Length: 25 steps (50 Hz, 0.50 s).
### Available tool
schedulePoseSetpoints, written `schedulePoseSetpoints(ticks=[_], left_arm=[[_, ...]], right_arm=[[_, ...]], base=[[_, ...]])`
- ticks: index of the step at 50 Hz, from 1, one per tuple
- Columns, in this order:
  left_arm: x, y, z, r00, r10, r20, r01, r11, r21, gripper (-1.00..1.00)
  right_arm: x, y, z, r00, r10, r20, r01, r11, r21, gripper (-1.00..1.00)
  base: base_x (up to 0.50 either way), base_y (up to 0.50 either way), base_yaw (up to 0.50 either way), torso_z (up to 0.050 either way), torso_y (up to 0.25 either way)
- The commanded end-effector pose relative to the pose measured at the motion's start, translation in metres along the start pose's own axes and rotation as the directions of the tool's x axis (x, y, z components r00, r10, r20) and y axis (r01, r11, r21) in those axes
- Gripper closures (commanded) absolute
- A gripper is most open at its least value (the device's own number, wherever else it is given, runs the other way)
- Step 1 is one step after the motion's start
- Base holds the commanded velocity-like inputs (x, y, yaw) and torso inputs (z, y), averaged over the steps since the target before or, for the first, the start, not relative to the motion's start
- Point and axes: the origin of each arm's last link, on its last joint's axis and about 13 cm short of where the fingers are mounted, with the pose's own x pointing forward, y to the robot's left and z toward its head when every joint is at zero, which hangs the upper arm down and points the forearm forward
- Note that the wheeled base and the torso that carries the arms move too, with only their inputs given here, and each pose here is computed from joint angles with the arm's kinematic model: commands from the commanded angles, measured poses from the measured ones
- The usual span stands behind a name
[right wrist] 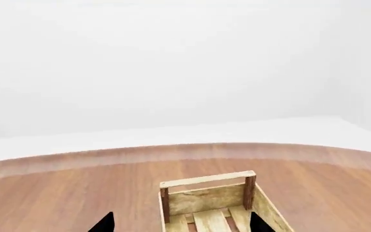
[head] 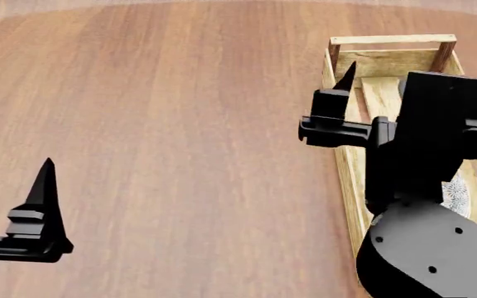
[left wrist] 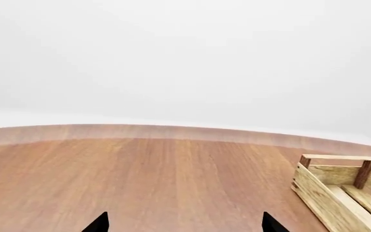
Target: Stack the right bowl on the left bowl and place them in the tray.
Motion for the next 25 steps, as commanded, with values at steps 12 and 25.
schedulePoseSetpoints(ticks=[12,25], left_arm=[[-0.003,-0.001,0.007,0.999,0.008,0.039,-0.009,1.0,0.015,-1.0],[-0.003,-0.004,0.008,0.999,0.001,0.042,-0.002,1.0,0.022,-1.0]], right_arm=[[-0.095,0.015,-0.016,0.972,0.154,0.178,-0.149,0.988,-0.04,-1.0],[-0.098,0.013,-0.027,0.977,0.146,0.158,-0.139,0.989,-0.055,-1.0]], base=[[0.0,0.0,0.0,0.0,0.0],[0.0,0.0,0.0,0.0,0.0]])
